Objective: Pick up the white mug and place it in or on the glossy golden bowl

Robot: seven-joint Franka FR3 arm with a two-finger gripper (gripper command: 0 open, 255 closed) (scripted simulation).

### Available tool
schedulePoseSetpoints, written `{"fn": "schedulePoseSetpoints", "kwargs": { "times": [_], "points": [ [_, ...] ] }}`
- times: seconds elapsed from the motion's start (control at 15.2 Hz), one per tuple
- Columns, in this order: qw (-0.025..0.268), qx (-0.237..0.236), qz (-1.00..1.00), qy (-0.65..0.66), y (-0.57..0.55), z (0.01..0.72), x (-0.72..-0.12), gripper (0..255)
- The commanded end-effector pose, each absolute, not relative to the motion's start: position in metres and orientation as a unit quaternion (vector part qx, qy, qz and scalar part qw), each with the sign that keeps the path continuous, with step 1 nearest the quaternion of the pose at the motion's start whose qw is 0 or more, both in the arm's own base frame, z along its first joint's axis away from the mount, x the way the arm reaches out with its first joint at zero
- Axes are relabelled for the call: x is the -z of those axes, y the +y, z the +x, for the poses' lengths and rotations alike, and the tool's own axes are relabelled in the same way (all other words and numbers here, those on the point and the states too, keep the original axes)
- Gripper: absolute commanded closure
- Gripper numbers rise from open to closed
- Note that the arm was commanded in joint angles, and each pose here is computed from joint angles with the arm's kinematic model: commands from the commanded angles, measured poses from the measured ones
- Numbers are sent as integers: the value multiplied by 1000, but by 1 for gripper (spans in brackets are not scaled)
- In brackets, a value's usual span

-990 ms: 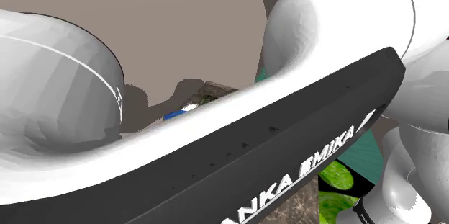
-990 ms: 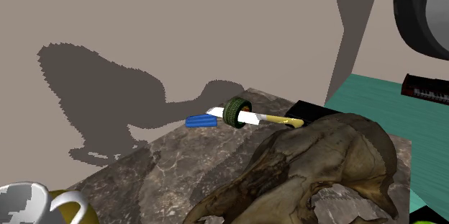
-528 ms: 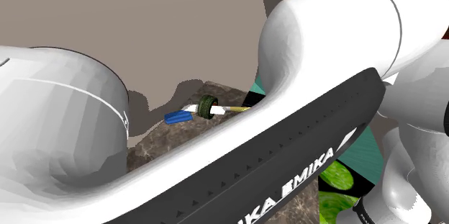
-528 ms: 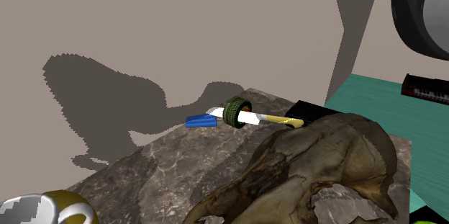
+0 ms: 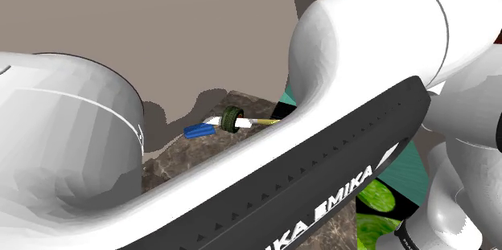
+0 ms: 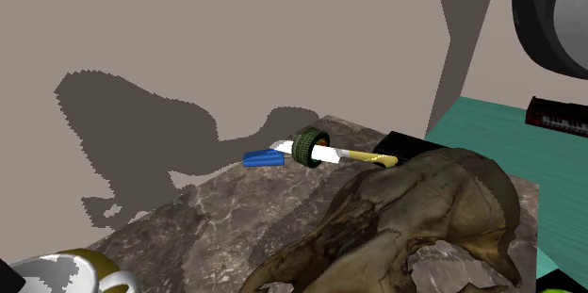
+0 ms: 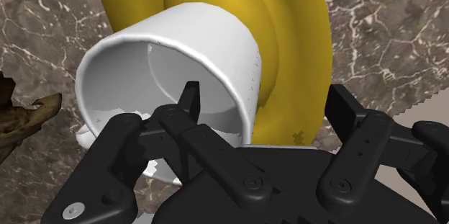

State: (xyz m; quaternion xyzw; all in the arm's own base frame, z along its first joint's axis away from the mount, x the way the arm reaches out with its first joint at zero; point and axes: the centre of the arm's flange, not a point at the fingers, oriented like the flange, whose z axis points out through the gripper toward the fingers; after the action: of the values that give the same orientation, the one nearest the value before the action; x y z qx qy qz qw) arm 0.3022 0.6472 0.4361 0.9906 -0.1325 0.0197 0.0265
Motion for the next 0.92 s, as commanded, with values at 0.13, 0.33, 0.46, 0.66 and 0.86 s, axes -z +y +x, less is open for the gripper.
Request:
{"fn": "schedulePoseSetpoints", "kwargs": {
  "times": [0.13,0.33,0.46,0.66,0.86],
  "points": [
    [26,-20,991,-132,648,302,-449,0],
    [26,-20,991,-133,650,301,-486,0],
    [26,-20,991,-133,650,301,-486,0],
    [26,-20,991,-132,650,301,-486,0],
    [26,-20,991,-132,650,301,-486,0]
  ]
}}
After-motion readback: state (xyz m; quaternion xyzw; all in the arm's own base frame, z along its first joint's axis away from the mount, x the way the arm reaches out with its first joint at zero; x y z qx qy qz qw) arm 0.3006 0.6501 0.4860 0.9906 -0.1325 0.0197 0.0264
